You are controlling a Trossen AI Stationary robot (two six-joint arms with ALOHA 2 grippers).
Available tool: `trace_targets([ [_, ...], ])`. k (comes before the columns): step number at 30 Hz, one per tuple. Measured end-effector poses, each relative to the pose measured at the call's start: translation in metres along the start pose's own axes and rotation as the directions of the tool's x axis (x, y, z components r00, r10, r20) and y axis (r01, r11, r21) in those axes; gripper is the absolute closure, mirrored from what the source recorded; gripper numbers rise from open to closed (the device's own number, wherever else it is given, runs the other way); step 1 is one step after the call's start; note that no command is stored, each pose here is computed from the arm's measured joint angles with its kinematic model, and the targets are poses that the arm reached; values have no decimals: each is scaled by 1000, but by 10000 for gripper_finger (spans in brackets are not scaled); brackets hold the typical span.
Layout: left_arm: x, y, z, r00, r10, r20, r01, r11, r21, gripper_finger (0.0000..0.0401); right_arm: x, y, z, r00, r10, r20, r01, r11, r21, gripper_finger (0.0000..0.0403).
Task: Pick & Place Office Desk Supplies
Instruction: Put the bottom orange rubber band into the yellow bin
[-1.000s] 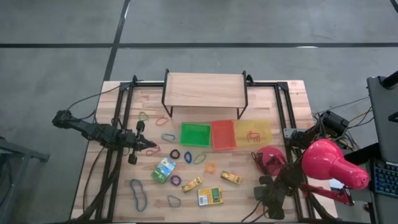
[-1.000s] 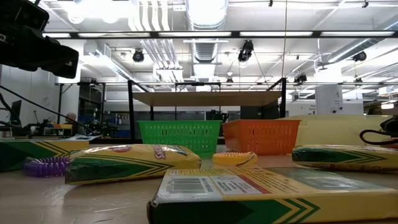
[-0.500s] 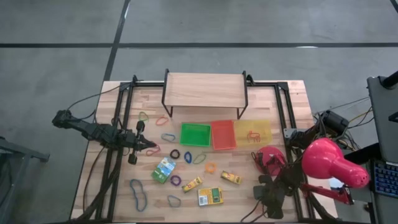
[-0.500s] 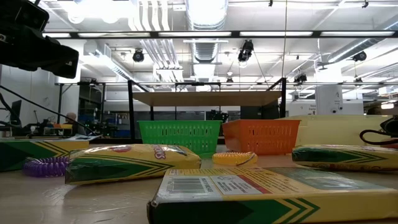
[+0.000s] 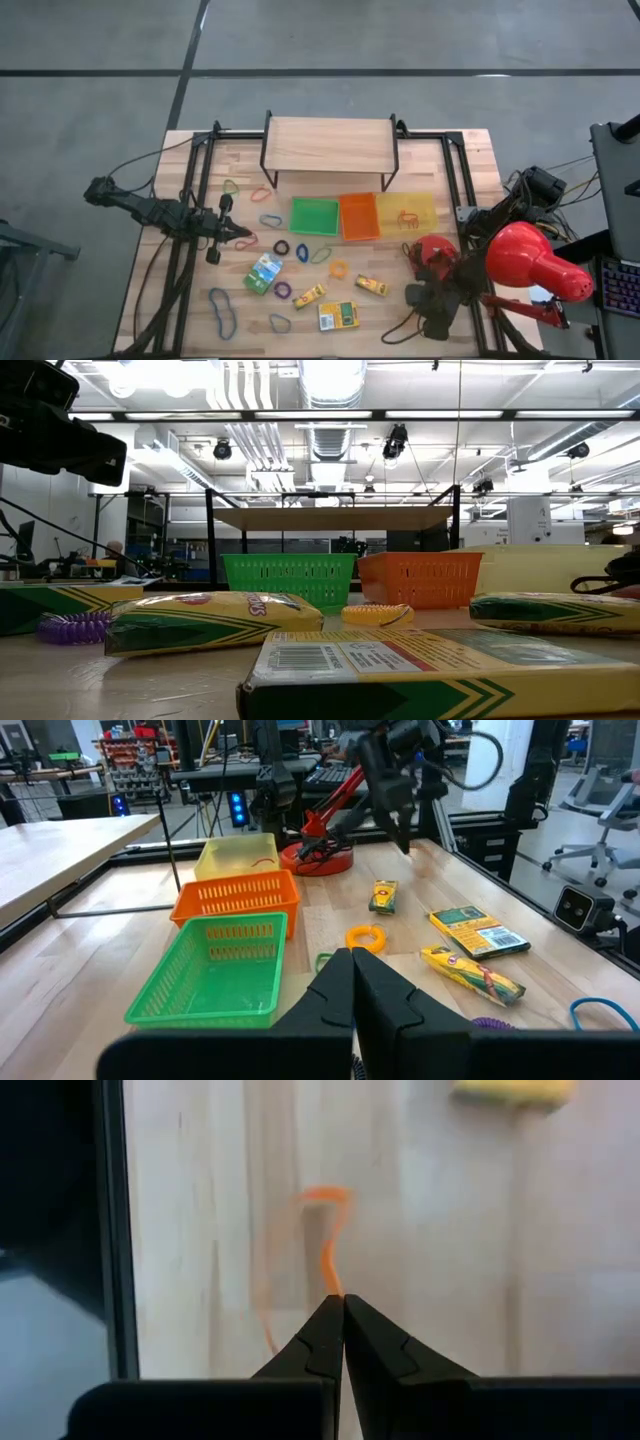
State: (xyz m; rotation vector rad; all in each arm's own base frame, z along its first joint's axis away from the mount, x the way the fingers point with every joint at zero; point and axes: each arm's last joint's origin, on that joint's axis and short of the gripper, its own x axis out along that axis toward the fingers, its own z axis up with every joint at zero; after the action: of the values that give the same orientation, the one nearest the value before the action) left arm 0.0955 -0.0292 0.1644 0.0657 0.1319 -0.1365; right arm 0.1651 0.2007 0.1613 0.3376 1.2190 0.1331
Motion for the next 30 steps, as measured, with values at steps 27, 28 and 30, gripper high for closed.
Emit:
trace_targets([
  [27,0,0,0,1000,0,0,0,1000,0,400,-102,-85,19,727,-560,396,79,641,763,395],
  [28,0,0,0,1000,0,0,0,1000,0,400,-103,-89,19,721,-581,377,85,614,785,395],
  [30,0,0,0,1000,0,0,0,1000,0,400,-103,-95,21,718,-611,334,114,576,809,394],
])
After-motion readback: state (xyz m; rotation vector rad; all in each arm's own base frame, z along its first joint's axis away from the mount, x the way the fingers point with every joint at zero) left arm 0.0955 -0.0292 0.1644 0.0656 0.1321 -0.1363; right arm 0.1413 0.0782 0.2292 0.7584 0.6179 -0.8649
